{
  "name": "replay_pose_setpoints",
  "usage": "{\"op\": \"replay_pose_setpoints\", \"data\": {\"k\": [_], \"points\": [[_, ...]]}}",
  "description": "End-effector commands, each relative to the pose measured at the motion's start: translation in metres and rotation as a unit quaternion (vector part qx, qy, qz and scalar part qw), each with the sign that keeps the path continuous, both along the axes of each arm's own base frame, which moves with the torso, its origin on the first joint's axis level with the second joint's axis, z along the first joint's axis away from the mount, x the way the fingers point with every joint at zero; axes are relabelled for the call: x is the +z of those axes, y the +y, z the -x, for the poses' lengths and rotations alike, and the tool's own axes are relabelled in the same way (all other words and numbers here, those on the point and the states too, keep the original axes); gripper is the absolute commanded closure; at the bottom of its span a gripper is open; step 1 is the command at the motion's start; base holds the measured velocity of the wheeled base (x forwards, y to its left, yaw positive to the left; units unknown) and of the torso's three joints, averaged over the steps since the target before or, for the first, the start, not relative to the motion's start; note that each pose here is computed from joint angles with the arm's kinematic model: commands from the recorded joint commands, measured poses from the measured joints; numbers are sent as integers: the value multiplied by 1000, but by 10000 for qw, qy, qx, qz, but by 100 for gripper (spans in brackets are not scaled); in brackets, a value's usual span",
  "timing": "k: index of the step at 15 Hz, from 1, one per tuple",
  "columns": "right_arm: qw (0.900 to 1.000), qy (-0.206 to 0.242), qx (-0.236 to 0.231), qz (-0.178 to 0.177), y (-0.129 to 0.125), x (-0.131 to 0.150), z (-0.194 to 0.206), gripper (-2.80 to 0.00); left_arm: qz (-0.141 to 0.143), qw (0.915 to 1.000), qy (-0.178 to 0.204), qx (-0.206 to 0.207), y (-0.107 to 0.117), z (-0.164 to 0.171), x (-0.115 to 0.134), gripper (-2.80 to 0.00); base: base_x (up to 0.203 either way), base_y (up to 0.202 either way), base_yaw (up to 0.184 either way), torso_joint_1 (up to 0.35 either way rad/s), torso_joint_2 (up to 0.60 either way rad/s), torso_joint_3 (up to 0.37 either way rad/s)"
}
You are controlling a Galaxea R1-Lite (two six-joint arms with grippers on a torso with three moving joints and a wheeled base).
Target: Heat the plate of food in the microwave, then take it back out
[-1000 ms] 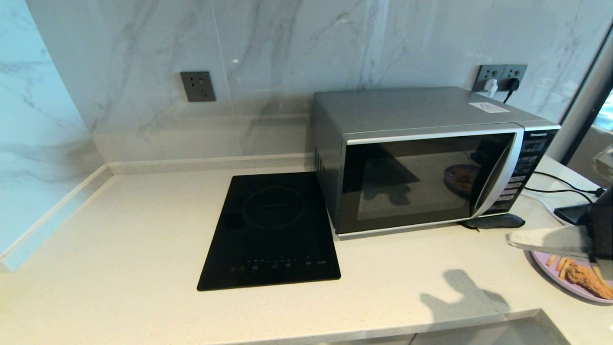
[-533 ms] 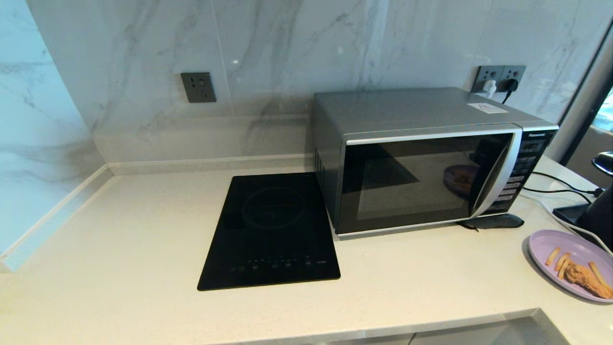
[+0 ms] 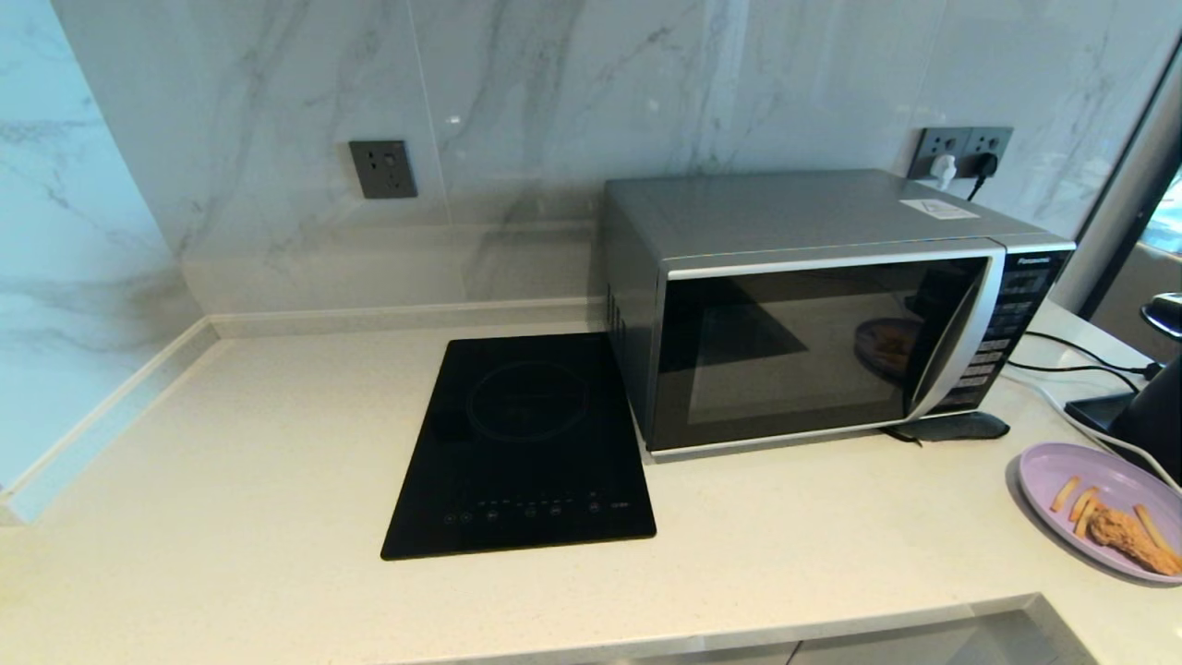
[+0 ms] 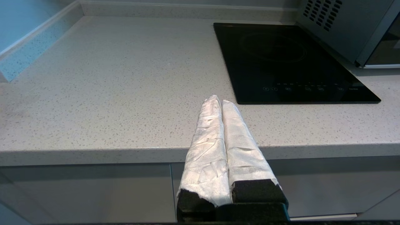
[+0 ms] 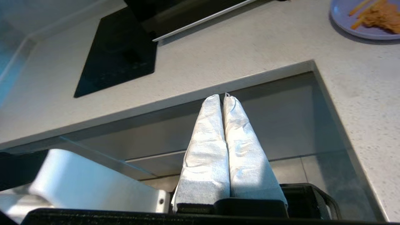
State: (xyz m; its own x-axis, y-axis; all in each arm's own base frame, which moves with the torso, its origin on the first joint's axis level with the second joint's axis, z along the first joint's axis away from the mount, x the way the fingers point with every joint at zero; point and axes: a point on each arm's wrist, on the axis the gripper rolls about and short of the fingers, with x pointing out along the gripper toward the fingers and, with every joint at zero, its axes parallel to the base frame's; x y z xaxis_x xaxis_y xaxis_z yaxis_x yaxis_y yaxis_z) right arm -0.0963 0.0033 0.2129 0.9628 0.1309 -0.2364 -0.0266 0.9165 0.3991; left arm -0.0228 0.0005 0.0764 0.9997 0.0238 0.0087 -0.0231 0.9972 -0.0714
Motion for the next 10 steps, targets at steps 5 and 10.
{"op": "replay_pose_setpoints", "data": {"k": [5,10], "points": [[9968,-217,-596,496,-3,-62,18,0,4,10000,5,4,0,0,0,0,0,0,0,0,0,0],[9911,-316,-886,946,-5,-90,-24,0,4,10000,5,4,0,0,0,0,0,0,0,0,0,0]]}}
